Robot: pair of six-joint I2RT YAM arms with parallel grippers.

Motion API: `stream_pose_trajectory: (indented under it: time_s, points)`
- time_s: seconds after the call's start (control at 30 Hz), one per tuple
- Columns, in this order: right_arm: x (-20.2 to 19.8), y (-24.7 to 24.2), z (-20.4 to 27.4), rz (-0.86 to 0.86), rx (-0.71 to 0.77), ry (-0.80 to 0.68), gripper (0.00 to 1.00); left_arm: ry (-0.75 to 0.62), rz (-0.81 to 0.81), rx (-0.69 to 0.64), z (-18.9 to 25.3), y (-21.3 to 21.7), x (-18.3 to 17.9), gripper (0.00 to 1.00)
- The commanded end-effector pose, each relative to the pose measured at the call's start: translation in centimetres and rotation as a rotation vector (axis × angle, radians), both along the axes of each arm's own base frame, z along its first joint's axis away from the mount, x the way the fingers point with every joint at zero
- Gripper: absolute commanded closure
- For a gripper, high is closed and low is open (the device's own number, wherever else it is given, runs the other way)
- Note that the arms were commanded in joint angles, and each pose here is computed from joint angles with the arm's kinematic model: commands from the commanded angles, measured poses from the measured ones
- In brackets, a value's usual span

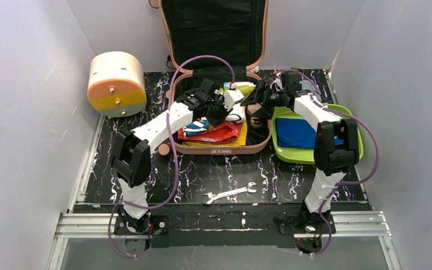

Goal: Open, take out, and arrange the luggage
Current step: Pass from the left arm to the right

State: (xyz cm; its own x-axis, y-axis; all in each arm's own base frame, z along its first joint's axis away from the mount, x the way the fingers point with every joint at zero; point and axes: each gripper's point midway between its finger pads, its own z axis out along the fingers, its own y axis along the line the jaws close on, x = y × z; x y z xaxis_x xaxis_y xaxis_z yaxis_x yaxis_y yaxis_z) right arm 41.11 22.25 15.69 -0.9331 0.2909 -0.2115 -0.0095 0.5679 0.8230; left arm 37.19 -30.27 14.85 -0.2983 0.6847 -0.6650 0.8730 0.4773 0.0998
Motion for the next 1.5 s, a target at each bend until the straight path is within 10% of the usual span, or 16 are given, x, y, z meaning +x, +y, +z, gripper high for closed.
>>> stream_pose_trajectory:
  time_s: [0.0,1.13,1.33,1.47]
  points:
    - [-0.8,1.3,-2.0,0.027,-0.013,0.036,0.02,-0.098,0.068,-0.019,3.9,1.9,1.3,1.0]
    - [-1.3,5.0,-3.3,0.134,0.075,0.013,0.01,-0.06,0.054,-0.039,3.4,1.7,0.6,1.0]
    - [-1.2,5.5,-1.5,0.174,0.126,-0.051,0.02,-0.055,0.031,-0.037,3.3,2.0,-0.3,0.34]
    - [-1.5,5.8,-1.2,0.203,0.156,-0.07,0.02,-0.073,0.02,-0.043,4.1,2.4,-0.8,0.18]
